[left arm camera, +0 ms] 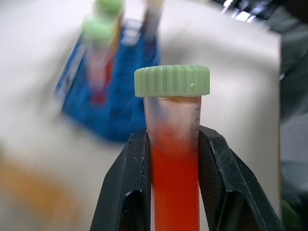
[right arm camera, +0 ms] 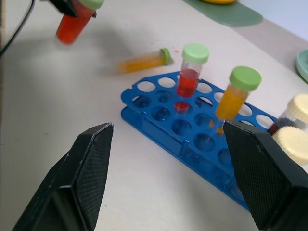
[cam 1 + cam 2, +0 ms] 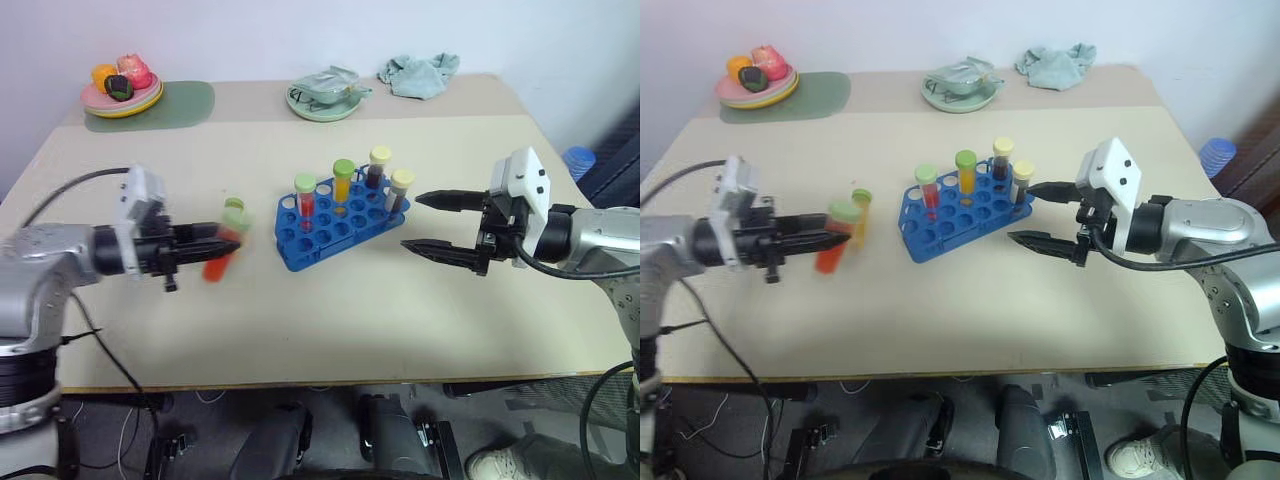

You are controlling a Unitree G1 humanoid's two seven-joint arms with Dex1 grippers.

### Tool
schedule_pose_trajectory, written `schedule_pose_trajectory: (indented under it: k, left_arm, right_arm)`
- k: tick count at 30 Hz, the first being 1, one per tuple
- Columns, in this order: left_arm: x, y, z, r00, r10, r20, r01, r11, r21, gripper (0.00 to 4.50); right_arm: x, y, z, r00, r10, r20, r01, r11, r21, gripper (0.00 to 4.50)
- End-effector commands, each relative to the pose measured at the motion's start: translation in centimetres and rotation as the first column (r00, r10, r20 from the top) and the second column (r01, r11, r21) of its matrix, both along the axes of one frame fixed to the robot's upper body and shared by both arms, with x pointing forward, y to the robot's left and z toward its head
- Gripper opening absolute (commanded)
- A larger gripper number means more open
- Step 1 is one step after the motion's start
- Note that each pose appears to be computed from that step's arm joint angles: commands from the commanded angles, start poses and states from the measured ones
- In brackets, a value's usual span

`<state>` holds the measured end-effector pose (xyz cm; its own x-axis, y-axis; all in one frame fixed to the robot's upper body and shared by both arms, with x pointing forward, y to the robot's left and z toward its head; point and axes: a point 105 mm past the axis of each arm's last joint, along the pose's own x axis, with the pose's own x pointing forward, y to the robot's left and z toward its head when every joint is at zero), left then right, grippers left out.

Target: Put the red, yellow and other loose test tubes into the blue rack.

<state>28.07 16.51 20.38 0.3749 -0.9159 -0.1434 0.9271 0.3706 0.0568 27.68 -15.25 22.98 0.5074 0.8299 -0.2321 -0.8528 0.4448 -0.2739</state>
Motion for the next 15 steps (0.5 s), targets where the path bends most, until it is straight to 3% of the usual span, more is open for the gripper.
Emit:
schedule_pose_trajectory:
  k: [1,8,15]
  left_arm:
    - [0.1,-2.3,1.7,0.993,-0.061,0.099,0.069,0.995,-0.07,0.72]
    - [4.0,-7.7,3.1,0.983,-0.055,0.177,0.094,0.972,-0.215,0.72]
    - [5.1,-8.9,3.1,0.982,-0.06,0.182,0.111,0.951,-0.287,0.72]
  right_arm:
    - [-1.0,0.1,1.1,0.999,-0.008,0.052,0.007,1.0,0.008,3.71]
    - [-2.2,-0.6,1.1,0.991,-0.104,0.081,0.105,0.995,-0.001,3.71]
    - [-3.6,-0.5,0.9,0.984,-0.156,0.086,0.155,0.988,0.013,3.71]
